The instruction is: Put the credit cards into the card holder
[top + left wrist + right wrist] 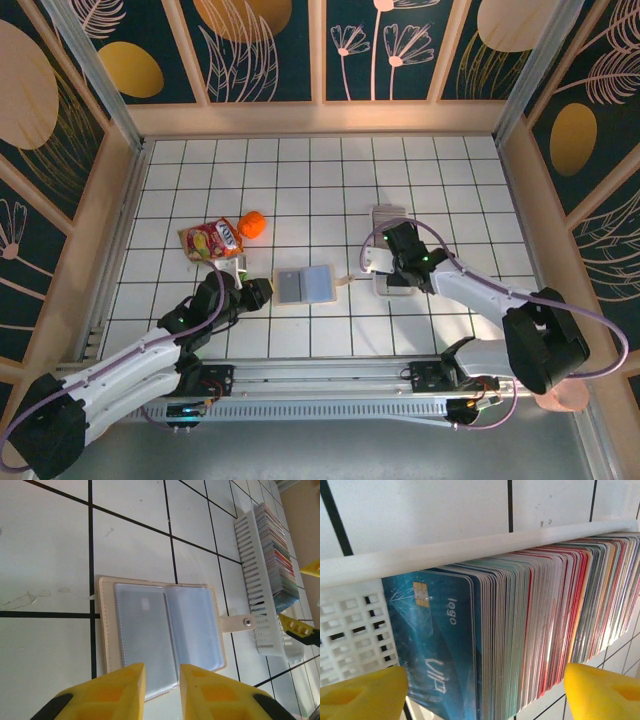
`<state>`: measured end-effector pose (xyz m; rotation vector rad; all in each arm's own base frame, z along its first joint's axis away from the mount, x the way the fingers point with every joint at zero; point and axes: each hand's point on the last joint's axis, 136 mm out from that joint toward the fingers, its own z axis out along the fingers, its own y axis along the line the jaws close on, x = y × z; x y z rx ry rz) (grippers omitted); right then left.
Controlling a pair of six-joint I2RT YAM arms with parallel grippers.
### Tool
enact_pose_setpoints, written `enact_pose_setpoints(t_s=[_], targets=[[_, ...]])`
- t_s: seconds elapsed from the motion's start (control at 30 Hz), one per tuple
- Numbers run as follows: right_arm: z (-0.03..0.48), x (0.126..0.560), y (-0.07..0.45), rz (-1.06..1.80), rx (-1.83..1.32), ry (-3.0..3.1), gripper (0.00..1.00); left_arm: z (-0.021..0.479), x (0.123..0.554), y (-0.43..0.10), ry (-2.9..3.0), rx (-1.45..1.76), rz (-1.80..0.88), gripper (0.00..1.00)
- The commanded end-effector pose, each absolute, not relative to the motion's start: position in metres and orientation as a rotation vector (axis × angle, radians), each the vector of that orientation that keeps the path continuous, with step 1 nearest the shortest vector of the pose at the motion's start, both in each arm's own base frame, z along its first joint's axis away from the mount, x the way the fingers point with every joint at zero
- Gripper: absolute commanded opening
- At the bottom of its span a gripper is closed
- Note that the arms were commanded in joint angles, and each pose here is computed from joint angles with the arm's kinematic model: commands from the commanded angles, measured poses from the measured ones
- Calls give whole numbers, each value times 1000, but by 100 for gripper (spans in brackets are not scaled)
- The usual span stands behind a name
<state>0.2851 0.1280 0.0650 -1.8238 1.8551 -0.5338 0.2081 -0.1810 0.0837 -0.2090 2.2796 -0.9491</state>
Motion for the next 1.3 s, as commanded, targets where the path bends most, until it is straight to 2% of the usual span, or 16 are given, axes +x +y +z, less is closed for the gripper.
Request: enact_pose_setpoints(t_s=[0.0,0.23,0.43,0.67,0.93,1.07,1.13,1.27], targets=[[69,299,131,-599,-1803,1818,84,84,206,-182,2270,-206,-974,24],[67,305,131,-662,-1826,1781,95,85,206,-180,2260,-209,-966,24],[66,307,130,-686,-1829,1761,93,85,205,-179,2259,-211,-965,24],[76,305,132,-665,-1818,1768,80,84,205,-179,2262,-216,-968,24],[78,297,132,-628,-1838,1773,51,83,204,-179,2266,-220,-971,22],[77,293,132,-619,-1849,1772,50,84,204,-179,2267,-222,-975,22],[78,292,133,-611,-1846,1769,43,84,204,-180,2267,-220,-977,22],[80,291,134,-607,-1846,1768,40,85,204,-180,2267,-219,-981,21]])
